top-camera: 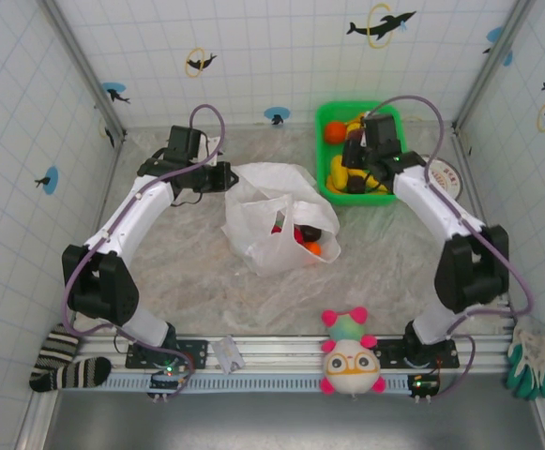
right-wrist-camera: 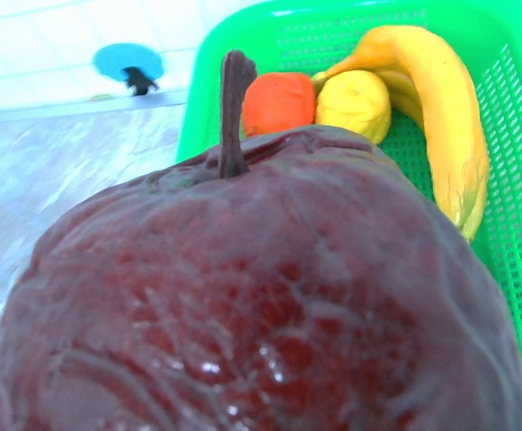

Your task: Place the fake fruits into the plastic bag and tie a complex knot

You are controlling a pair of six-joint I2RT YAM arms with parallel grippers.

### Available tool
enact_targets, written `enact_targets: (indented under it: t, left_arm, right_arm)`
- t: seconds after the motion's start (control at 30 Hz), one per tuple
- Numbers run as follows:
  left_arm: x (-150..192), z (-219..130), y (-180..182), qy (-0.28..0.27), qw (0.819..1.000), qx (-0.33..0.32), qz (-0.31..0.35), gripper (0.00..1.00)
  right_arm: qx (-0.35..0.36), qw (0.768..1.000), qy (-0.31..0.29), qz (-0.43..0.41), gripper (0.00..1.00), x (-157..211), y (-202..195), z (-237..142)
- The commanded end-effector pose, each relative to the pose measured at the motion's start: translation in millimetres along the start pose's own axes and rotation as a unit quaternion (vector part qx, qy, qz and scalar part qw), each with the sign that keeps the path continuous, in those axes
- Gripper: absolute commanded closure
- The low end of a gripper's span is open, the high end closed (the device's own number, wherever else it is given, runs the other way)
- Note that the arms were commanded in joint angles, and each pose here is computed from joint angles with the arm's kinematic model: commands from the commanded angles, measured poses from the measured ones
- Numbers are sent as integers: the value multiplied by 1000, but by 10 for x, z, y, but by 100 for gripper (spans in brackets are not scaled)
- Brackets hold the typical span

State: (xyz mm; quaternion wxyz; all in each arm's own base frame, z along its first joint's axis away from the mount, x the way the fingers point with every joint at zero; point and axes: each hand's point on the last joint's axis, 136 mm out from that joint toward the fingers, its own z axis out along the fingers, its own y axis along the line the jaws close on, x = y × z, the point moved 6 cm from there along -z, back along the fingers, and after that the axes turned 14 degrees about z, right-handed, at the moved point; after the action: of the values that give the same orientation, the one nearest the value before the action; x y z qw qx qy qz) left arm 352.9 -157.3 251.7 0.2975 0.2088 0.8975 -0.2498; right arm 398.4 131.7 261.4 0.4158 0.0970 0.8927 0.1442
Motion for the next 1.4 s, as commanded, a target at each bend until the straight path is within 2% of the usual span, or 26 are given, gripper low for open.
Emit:
enact_targets:
  t: [0.0,0.13,0.3,0.47,0.67,0.77,1.17,1.37]
  left_arm:
    - [-15,-16,11,-10,1000,6,-7,88]
    - [-23,18,20,-10,1000,9,-9,88]
    - [-54,53,28,-14,1000,13,-12,88]
    - [-64,84,38,-14,1000,15,-17,88]
    - [-53,70,37,-16,1000,14,-16,88]
    - [-45,65,28,-16,1000,17,-16,88]
    - [-22,24,-28,-17,999,32,-1,88]
    - [-11,30,-56,-15,999,46,9,88]
  right_arm:
    - [-42,998,-6,-37,32,164,82,-483]
    - [-93,994,0,-51,32,467,81,-1037]
    - [-193,978,23,-80,32,895,204,-1670]
    - [-263,959,69,-82,33,1314,345,-1933]
    - [-284,945,116,-112,33,1784,533,-1780]
    - [-285,943,125,-117,33,1885,595,-1653]
    - [-163,974,89,-133,33,1679,512,-1074]
    - [-143,971,95,-164,33,1661,671,-848]
